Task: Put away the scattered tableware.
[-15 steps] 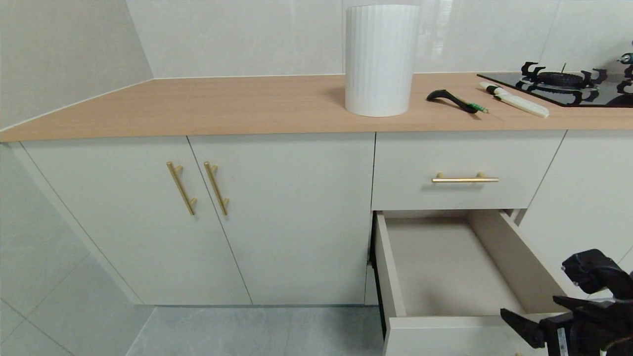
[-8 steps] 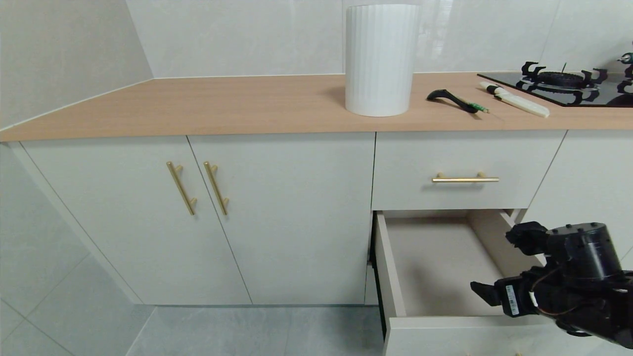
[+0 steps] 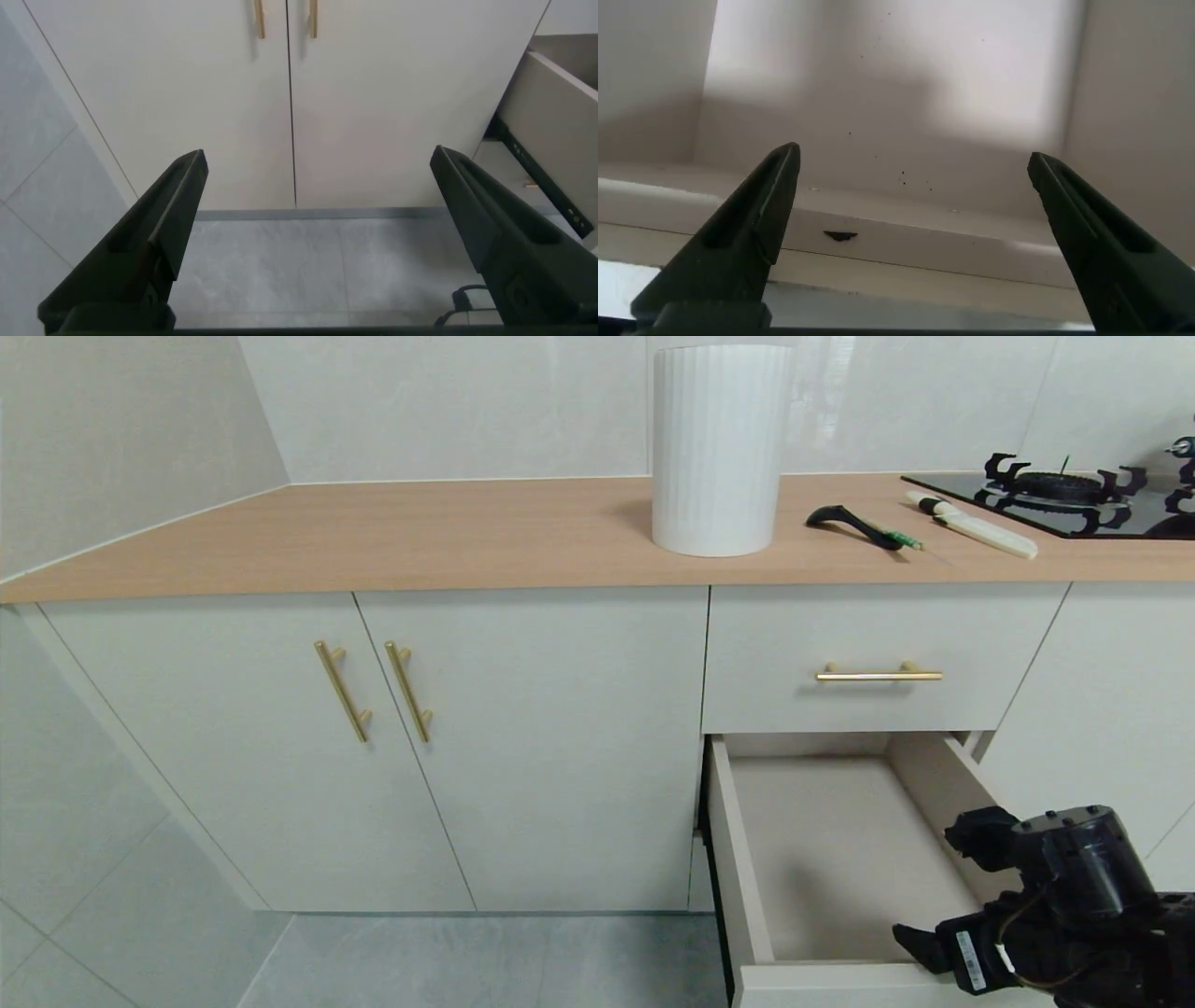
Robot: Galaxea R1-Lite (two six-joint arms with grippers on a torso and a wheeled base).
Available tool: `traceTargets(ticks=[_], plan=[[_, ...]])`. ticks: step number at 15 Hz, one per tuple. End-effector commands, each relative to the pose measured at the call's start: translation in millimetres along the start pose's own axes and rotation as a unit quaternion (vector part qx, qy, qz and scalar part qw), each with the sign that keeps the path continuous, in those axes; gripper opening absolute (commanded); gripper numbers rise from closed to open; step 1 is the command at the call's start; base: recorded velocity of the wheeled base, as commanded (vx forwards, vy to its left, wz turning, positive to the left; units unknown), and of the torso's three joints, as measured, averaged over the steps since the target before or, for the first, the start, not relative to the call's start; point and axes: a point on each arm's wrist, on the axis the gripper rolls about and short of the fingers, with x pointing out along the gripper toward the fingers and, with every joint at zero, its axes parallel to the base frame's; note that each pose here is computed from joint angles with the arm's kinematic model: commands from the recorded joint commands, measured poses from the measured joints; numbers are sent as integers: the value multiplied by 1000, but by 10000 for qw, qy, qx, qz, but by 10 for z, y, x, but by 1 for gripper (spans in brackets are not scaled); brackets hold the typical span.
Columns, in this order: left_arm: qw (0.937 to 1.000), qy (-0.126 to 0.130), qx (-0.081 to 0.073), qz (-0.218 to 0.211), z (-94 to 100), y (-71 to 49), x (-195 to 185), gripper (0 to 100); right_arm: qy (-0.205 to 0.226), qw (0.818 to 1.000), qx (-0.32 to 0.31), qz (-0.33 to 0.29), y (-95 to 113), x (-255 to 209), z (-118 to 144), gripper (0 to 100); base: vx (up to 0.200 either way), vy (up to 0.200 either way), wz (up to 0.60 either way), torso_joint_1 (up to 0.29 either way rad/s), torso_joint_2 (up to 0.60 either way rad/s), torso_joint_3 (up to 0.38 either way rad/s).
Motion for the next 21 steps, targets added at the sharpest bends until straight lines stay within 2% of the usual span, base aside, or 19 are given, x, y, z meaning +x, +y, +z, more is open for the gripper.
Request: traceTargets(ticks=[1, 5, 8, 10, 11, 12, 13, 14, 15, 16, 17, 19, 21], plan=[[10000, 4, 2, 1, 0, 0, 0, 100, 6, 10000, -56, 79, 11, -113, -101, 100, 0, 0, 0, 0, 0, 0], [10000, 4, 2, 1, 0, 0, 0, 100, -161, 9997, 17, 155, 43, -169, -70, 100, 0, 0, 0, 0, 0, 0], [10000, 4, 2, 1, 0, 0, 0, 100, -920, 9949, 388, 121, 1, -244, 467, 100, 0, 0, 0, 0, 0, 0], [10000, 4, 2, 1, 0, 0, 0, 100, -1041, 9931, 485, 240, -65, -476, 940, 100, 0, 0, 0, 0, 0, 0], [10000, 4, 2, 1, 0, 0, 0, 100, -1088, 9912, 524, 547, -115, -637, 1173, 100, 0, 0, 0, 0, 0, 0], [10000, 4, 2, 1, 0, 0, 0, 100, -1026, 9888, 546, 933, -163, -787, 1296, 100, 0, 0, 0, 0, 0, 0], [10000, 4, 2, 1, 0, 0, 0, 100, -852, 9861, 552, 1316, -199, -878, 1344, 100, 0, 0, 0, 0, 0, 0], [10000, 4, 2, 1, 0, 0, 0, 100, -722, 9857, 564, 1411, -217, -863, 1331, 100, 0, 0, 0, 0, 0, 0], [10000, 4, 2, 1, 0, 0, 0, 100, -636, 9880, 734, 1200, -343, -773, 1341, 100, 0, 0, 0, 0, 0, 0], [10000, 4, 2, 1, 0, 0, 0, 100, -704, 9877, 890, 1079, -462, -768, 1351, 100, 0, 0, 0, 0, 0, 0], [10000, 4, 2, 1, 0, 0, 0, 100, -822, 9869, 906, 1052, -493, -771, 1369, 100, 0, 0, 0, 0, 0, 0], [10000, 4, 2, 1, 0, 0, 0, 100, -1068, 9848, 900, 1036, -499, -768, 1397, 100, 0, 0, 0, 0, 0, 0], [10000, 12, 2, 1, 0, 0, 1, 100, -1138, 9841, 892, 1029, -499, -764, 1389, 100, 0, 0, 0, 0, 0, 0]])
